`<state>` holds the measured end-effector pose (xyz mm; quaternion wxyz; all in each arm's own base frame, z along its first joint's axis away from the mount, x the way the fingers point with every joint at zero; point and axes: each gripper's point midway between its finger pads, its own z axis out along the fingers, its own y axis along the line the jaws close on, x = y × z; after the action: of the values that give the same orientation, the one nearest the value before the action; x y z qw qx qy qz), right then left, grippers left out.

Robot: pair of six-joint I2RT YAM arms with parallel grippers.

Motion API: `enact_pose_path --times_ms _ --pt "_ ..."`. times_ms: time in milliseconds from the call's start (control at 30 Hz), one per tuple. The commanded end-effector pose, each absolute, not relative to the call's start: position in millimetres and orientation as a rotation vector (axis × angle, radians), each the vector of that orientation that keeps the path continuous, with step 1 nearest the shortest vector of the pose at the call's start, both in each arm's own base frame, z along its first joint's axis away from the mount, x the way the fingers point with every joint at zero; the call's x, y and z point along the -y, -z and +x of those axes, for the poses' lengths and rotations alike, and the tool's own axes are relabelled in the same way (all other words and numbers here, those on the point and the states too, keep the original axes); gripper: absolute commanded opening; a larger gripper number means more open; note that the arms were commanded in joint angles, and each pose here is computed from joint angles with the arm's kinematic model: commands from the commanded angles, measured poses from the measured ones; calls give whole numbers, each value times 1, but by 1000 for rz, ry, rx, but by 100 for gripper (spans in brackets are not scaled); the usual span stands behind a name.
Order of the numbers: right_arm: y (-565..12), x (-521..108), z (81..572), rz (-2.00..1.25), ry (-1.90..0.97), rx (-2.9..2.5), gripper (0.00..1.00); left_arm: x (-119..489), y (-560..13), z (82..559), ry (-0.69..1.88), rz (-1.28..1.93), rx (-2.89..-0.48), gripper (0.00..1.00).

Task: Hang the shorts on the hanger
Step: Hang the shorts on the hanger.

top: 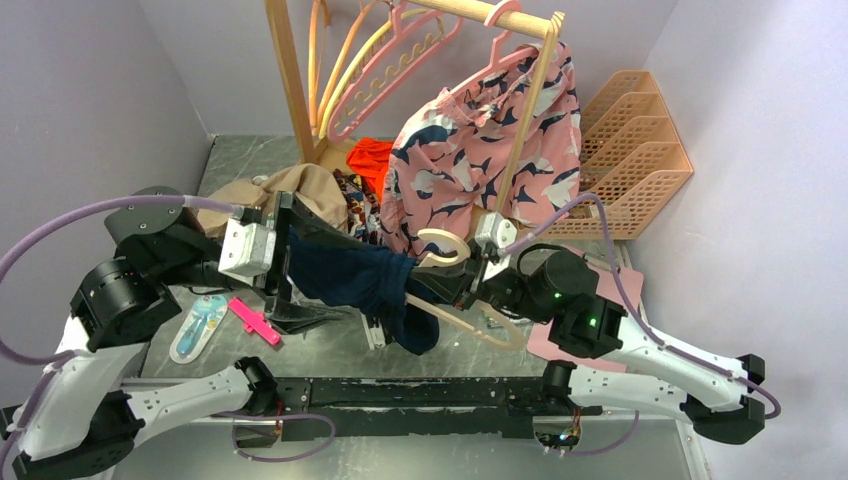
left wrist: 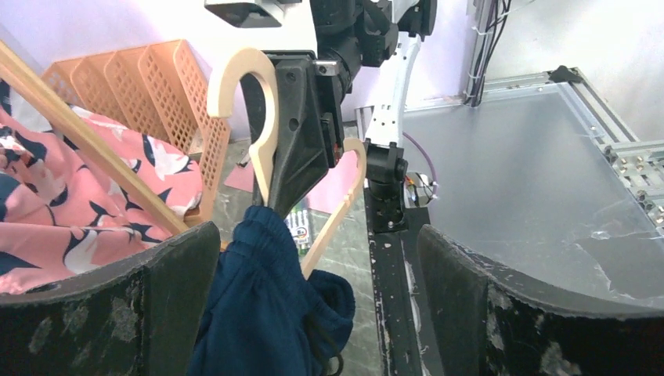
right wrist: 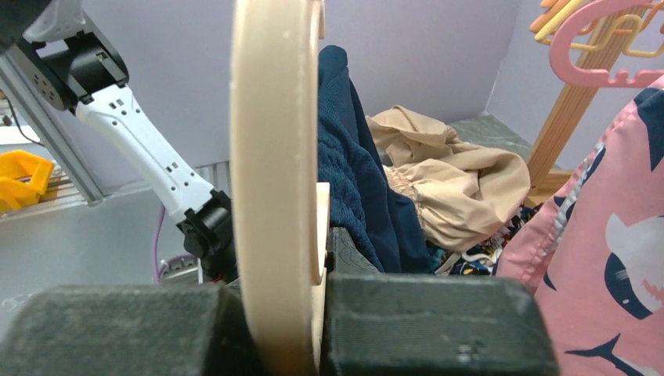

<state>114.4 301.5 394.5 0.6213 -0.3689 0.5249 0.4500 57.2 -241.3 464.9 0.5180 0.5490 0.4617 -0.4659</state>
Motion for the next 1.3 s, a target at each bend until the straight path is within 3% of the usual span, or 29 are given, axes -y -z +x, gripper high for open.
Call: enact_pose_path --times_ms 0,500,667,1033,1167,1267 --pt "-429 -282 108 -798 -1048 -1111 0 249 -447 71 1080 1346 -1211 100" --pt "-401 -283 90 -951 -1063 -1147 0 280 -384 93 1071 1464 -1430 100" --pt "-402 -282 87 -959 -1074 -1136 0 288 -366 94 1046 1516 -1478 93" --pt "-407 -287 81 -971 -1116 -1105 0 295 -339 91 1026 1586 -1537 62" --pt "-412 -290 79 -961 -1143 -1080 0 297 -338 91 1028 1594 -1536 39" --pt "-411 -295 78 -967 -1161 -1077 0 299 -337 90 1028 1598 -1540 11"
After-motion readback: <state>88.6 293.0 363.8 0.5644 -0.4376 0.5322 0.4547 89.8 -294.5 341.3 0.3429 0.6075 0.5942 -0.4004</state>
